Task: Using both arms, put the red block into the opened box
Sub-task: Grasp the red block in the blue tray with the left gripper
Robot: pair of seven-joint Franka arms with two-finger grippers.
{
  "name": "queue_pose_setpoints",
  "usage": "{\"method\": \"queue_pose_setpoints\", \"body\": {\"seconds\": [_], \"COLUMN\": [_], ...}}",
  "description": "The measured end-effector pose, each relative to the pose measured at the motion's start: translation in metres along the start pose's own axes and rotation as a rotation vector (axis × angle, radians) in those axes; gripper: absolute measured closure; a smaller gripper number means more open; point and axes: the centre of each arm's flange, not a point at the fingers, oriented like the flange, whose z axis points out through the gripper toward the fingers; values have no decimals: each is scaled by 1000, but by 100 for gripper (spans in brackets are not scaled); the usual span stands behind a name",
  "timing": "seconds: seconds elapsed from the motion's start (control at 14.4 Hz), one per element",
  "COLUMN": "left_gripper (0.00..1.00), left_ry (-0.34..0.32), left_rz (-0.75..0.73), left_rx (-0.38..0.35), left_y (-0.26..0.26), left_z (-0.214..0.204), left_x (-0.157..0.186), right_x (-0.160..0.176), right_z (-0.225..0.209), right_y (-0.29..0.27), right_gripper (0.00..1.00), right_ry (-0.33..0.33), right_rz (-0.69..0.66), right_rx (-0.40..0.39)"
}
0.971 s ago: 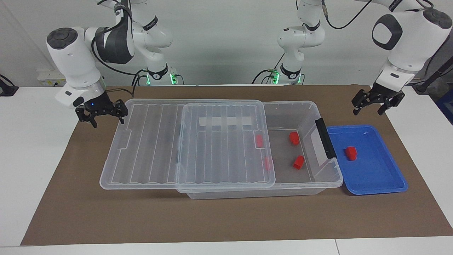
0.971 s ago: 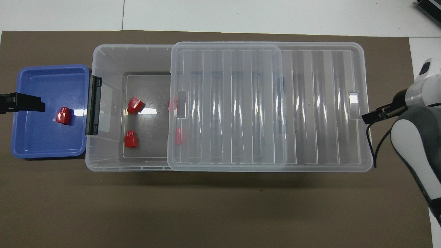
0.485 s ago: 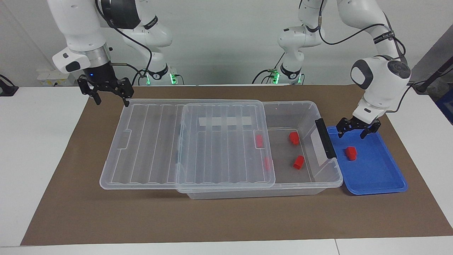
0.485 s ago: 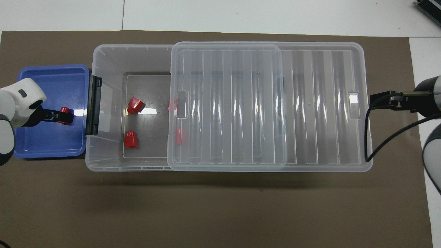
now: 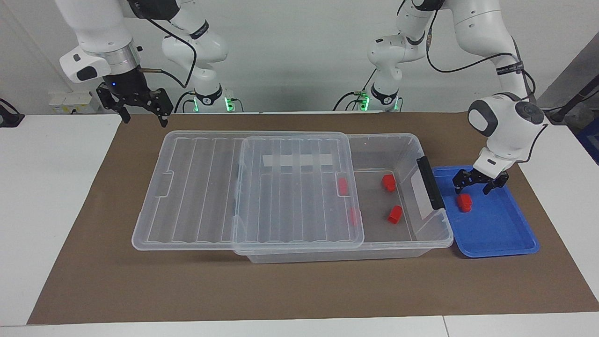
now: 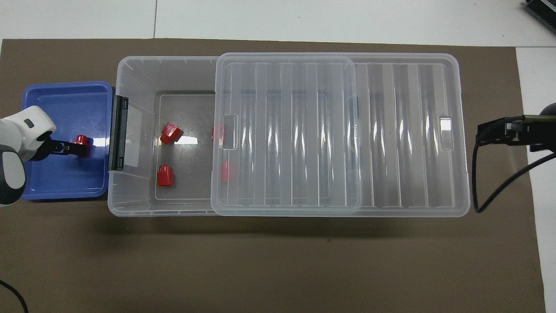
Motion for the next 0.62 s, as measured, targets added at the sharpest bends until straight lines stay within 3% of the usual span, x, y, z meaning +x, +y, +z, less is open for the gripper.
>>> {"method": "queue_pose_setpoints", "body": {"seconds": [0.42,0.55,0.62], "left_gripper": [0,5,15], "left_ry": [9,11,12], "left_rz": [4,5,6], "left_rx": [4,5,4], "left_y": [2,2,3], "left_z": [16,16,16], "left_x": [3,3,3], "right_x": [-1,-2,-3], "right_z": [7,8,8], "right_y": [-1,-2,-2], "right_gripper": [0,0,0], "right_ry": [-31,-43,-45], "right_rz": [-1,-1,-1], "right_rx": [6,14,15]}}
